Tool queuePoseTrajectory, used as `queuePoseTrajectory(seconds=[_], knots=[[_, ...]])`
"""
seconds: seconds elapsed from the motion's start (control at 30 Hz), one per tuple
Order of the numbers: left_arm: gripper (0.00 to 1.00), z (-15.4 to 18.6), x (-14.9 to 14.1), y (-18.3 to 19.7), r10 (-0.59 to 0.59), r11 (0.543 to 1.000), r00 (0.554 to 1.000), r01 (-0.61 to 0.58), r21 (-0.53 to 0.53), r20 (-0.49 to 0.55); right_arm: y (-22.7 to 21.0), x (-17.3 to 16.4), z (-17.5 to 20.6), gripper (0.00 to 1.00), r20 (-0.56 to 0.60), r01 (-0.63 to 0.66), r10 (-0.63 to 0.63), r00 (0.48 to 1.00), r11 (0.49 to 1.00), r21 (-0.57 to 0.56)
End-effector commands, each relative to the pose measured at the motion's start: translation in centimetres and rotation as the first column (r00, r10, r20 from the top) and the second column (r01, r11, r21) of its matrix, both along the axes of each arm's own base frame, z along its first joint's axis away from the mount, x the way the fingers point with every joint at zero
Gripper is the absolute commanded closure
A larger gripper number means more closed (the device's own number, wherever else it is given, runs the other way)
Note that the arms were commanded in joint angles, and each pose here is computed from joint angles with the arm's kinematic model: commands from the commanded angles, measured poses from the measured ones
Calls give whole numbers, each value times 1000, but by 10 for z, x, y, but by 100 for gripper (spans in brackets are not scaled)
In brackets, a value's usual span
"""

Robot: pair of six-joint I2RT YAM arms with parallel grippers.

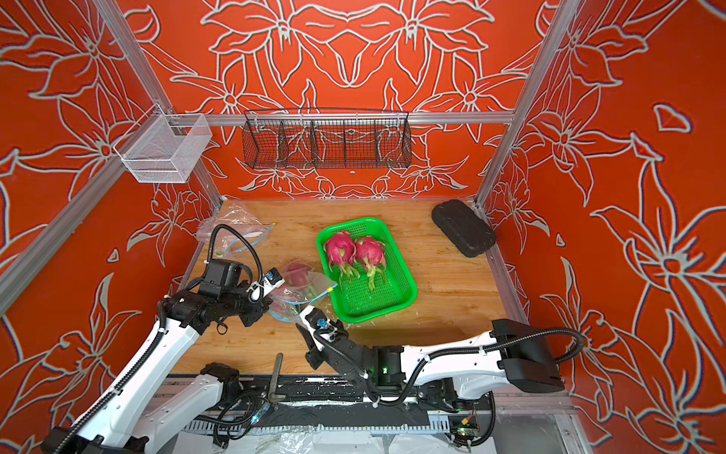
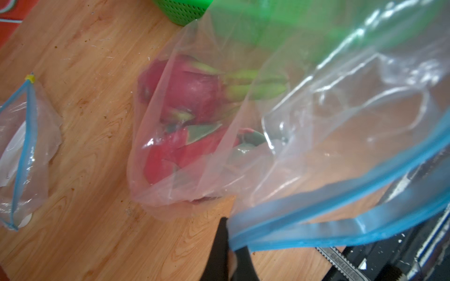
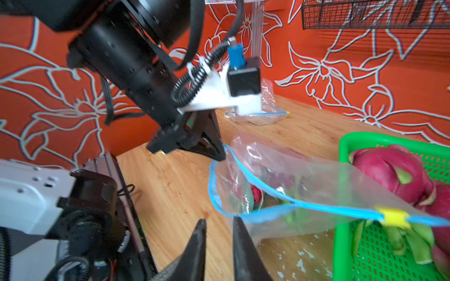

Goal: Open the zip-top bag and take out the dragon fruit
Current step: Open the zipper of the food storage bag at the center of the board.

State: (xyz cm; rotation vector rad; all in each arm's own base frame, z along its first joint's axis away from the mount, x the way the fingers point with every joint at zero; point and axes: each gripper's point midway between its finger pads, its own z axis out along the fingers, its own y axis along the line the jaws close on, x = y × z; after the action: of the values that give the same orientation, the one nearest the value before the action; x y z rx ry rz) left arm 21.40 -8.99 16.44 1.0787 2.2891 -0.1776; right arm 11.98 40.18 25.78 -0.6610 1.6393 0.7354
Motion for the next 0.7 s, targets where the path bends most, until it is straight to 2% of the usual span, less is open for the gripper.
queuePoseTrajectory(seconds=[0.0,0.17,0.27,0.5,0.67], knots=[[100,0,-9,-10,-40,998,999,39,-43,-34,13,2,-27,84,17,-1,5,1000,977,-212],[100,3,-12,-11,-45,998,999,44,-46,-31,27,25,-52,94,-50,53,-72,996,947,-316],[100,4,-13,-11,-46,998,998,44,-52,-33,23,39,-69,96,-85,89,-126,988,934,-347],[100,9,-24,-14,-79,995,995,76,-66,-52,-13,90,-105,96,-138,252,-336,932,871,-423],[100,19,-32,-3,-70,998,996,70,-4,-52,-41,100,-123,97,-140,323,-426,894,828,-458]])
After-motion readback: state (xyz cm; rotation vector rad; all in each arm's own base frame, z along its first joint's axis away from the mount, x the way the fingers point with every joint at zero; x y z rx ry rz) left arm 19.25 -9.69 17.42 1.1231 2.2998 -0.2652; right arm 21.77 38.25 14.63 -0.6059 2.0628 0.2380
